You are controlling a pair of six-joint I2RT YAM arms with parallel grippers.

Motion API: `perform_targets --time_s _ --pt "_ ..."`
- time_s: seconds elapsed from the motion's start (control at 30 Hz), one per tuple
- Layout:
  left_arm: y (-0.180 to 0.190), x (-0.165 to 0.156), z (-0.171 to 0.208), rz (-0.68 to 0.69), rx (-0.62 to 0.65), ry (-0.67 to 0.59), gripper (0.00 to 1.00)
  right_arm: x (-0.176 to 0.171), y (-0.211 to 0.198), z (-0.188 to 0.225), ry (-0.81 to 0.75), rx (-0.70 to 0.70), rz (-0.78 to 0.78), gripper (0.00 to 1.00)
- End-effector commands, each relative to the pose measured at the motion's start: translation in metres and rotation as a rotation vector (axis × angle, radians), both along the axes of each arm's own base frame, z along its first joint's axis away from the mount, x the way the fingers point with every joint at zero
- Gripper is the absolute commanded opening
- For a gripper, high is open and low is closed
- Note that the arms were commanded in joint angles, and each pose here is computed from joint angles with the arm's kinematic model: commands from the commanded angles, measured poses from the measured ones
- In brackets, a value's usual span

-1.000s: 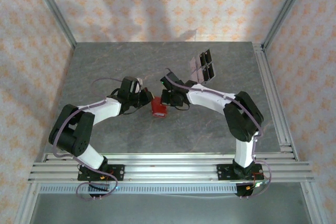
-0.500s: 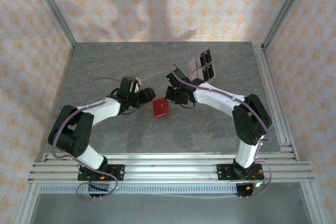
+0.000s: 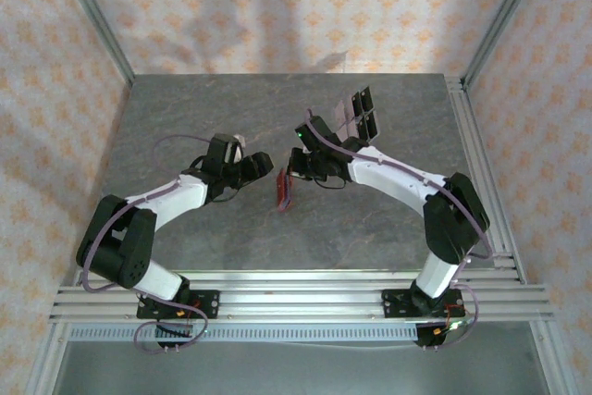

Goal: Put the credit cards into the card holder

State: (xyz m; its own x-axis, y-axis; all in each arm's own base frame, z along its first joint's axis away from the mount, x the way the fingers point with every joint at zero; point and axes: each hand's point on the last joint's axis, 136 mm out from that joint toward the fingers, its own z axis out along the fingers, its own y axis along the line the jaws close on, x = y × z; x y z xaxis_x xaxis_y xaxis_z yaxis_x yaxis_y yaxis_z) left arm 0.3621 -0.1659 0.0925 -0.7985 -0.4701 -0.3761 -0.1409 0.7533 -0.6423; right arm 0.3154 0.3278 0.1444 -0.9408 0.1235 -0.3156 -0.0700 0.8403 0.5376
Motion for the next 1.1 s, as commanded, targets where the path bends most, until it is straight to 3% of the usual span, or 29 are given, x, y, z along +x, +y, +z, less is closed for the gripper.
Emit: perform_targets --time_s 0.0,0.17,0.33,0.53,0.77,0.83,0.9,0.97,1.07 --pt "0.001 -0.004 0.002 -0.018 0.019 -0.001 0.7 0.003 0.011 0.033 -0.057 0.068 0.008 0.0" --pt "0.001 -0.006 -0.007 -0.027 0.038 0.018 0.7 0.002 0.006 0.026 -0.053 0.045 -0.005 0.0" --pt "0.017 -0.019 -0.036 -0.01 0.154 0.124 0.64 0.002 -0.016 0.001 -0.038 -0.035 -0.042 0.0" --pt "0.028 -0.032 -0.062 0.006 0.218 0.206 0.43 -0.007 -0.058 -0.056 0.023 -0.147 -0.11 0.0" --pt "0.026 -0.032 -0.071 -0.002 0.226 0.229 0.42 -0.017 -0.076 -0.092 0.07 -0.193 -0.139 0.0" --pt "0.026 -0.033 -0.073 -0.004 0.24 0.238 0.42 -0.017 -0.078 -0.094 0.072 -0.197 -0.143 0.21" --pt "0.027 -0.037 -0.076 -0.006 0.249 0.25 0.41 -0.016 -0.078 -0.088 0.06 -0.188 -0.144 0.35" --pt "0.026 -0.041 -0.078 -0.012 0.255 0.256 0.41 -0.016 -0.078 -0.078 0.043 -0.173 -0.149 0.41" --pt "0.025 -0.046 -0.077 -0.014 0.264 0.258 0.41 -0.016 -0.074 -0.053 0.013 -0.12 -0.151 0.42"
